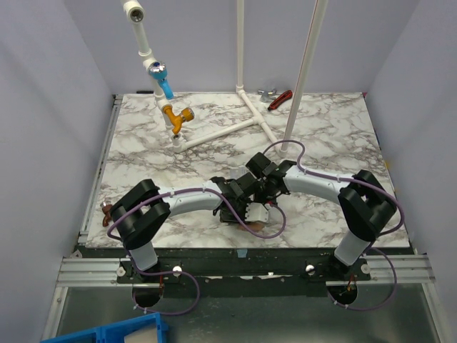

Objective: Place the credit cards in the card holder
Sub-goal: Close the card holder at the center of the board.

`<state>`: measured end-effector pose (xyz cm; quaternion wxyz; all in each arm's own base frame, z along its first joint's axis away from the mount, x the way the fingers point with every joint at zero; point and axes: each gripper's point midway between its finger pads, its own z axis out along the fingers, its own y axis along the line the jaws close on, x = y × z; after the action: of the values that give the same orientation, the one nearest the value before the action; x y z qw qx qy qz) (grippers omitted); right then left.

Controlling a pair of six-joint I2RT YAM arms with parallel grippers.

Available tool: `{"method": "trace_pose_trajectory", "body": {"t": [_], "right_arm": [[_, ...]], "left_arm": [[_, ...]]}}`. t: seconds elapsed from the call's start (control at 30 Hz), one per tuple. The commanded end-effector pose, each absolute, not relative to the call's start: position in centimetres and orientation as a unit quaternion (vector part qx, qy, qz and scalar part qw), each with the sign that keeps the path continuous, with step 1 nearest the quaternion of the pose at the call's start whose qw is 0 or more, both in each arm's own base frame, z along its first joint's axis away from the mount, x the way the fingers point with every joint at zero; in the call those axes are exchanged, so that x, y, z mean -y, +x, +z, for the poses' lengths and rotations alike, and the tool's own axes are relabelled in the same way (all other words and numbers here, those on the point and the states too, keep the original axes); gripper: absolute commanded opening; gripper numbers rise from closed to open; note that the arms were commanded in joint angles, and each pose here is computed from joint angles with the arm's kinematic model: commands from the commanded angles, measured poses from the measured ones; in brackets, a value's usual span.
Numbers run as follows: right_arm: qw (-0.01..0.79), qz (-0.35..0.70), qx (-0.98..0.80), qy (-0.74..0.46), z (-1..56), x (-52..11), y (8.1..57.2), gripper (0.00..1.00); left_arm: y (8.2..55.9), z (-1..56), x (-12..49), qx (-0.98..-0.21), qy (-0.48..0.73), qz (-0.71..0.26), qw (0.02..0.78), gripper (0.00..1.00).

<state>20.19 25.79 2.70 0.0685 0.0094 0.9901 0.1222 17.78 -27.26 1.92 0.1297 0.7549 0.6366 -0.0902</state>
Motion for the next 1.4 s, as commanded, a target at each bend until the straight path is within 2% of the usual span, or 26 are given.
{"method": "trace_pose_trajectory", "body": {"t": [0.0, 0.3, 0.73, 1.1, 1.37], "right_arm": [[0.086, 0.078, -0.993, 0.003, 0.8, -25.7, 20.1, 0.01], [0.069, 0.069, -0.995, 0.006, -2.9, -25.7, 18.6, 0.01], [0.053, 0.012, -0.998, -0.022, -5.7, -24.0, 17.8, 0.01], [0.051, 0.000, -0.998, -0.044, -7.0, -24.0, 17.6, 0.01], [0.071, 0.000, -0.997, -0.042, -5.8, -24.2, 18.2, 0.01]], "left_arm": [[17.6, 2.6, 32.1, -0.593, 0.775, -0.124, 0.181, 0.34], [17.1, 2.5, 33.6, -0.575, 0.787, -0.134, 0.178, 0.34], [18.0, 5.3, 33.1, -0.573, 0.782, -0.110, 0.219, 0.36], [17.2, 11.5, 30.6, -0.577, 0.759, -0.123, 0.275, 0.40], [16.4, 11.1, 29.3, -0.587, 0.752, -0.130, 0.268, 0.41]]}}
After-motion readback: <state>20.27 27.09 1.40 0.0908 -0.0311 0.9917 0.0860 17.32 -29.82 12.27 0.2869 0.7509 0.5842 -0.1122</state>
